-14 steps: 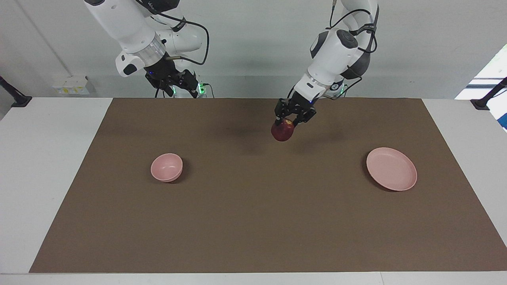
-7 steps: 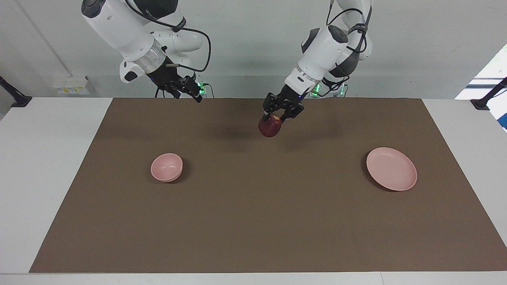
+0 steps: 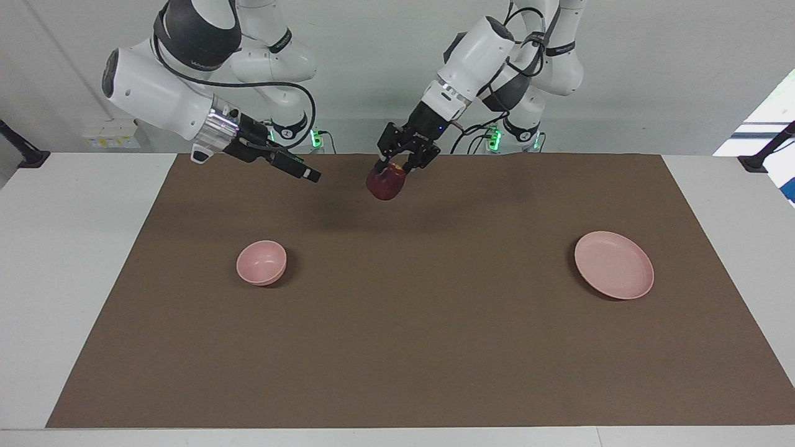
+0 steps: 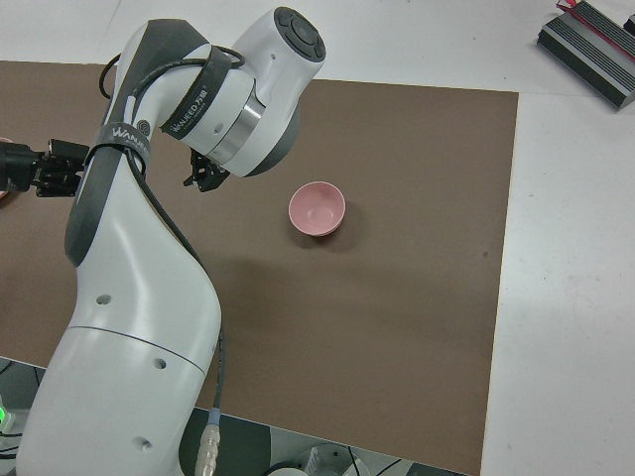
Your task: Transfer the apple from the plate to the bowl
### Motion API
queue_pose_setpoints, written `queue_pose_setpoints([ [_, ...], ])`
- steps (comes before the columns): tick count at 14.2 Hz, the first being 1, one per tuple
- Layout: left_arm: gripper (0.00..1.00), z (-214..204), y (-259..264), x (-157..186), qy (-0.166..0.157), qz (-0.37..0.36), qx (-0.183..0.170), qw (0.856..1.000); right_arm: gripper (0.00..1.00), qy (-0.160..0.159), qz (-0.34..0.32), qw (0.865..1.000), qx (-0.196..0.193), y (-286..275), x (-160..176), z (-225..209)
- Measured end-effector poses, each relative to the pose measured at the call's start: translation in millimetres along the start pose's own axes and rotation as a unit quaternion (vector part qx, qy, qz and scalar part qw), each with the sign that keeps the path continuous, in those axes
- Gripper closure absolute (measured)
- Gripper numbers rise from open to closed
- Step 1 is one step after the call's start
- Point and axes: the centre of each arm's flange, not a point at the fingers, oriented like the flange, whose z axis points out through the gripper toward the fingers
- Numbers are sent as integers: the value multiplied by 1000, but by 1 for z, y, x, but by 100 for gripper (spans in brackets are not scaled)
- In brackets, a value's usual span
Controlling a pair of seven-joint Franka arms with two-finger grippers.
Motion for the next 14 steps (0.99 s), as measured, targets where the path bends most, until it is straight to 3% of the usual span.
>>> queue_pose_setpoints([
  [7,33,3,11,3,21,-24,-28,999,0,-23,0,1000,10,-8,-8,32],
  [14,33,5,16,-8,15,-25,-32,999,0,-4,-16,999,28,-25,-23,54],
])
